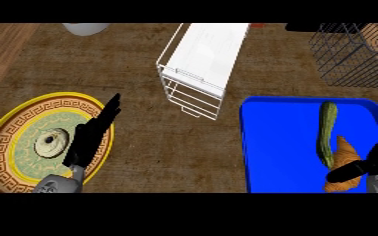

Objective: Pick the croissant from the tray and place it in the tiered shelf

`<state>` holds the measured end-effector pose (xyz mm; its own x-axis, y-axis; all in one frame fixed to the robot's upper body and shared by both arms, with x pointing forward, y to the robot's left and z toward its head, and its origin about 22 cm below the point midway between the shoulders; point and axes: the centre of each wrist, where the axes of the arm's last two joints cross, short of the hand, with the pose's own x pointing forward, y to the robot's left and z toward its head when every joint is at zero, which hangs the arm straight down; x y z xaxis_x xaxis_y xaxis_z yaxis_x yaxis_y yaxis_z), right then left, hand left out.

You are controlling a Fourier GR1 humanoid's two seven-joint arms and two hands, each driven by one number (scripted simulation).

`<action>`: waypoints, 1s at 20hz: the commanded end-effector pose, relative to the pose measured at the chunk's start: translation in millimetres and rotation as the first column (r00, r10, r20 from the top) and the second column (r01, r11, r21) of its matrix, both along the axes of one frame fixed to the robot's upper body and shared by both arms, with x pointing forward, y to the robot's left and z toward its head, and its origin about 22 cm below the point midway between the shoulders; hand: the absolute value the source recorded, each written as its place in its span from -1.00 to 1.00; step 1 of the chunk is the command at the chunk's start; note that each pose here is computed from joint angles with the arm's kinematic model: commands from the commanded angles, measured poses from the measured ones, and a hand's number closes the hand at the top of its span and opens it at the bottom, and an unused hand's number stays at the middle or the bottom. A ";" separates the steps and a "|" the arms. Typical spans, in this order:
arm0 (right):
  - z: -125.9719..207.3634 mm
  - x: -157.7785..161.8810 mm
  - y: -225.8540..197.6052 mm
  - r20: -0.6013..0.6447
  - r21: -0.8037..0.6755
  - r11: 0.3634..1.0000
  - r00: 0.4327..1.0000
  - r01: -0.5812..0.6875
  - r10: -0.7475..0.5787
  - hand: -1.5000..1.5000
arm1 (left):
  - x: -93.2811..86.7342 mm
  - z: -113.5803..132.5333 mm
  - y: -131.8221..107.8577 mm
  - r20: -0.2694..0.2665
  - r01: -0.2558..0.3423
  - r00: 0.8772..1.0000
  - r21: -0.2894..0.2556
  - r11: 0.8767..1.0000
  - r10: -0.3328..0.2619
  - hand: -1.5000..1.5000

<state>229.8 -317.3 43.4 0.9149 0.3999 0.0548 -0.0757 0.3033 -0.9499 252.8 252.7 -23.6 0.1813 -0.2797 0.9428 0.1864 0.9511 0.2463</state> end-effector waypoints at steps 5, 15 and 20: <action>-2.1 20.9 20.4 -0.171 -0.132 0.976 0.965 0.176 -0.197 -1.00 | -7.9 -6.8 2.2 -0.033 -0.036 0.999 0.006 0.999 0.037 0.00; -19.3 30.0 36.0 -0.218 -0.130 0.970 0.948 0.205 -0.230 -1.00 | -3.0 1.0 14.4 -0.028 -0.058 0.998 -0.001 0.998 0.058 0.00; -30.8 42.3 41.9 -0.227 -0.128 0.971 0.947 0.202 -0.227 -1.00 | -15.7 -10.4 28.1 -0.034 -0.059 0.998 0.007 0.998 0.059 0.00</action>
<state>259.7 -287.5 21.2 0.9316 0.3568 -0.0690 -0.1637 0.2424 -0.9563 242.2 267.1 -29.5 0.2078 -0.2648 0.9417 0.1489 0.9600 0.2371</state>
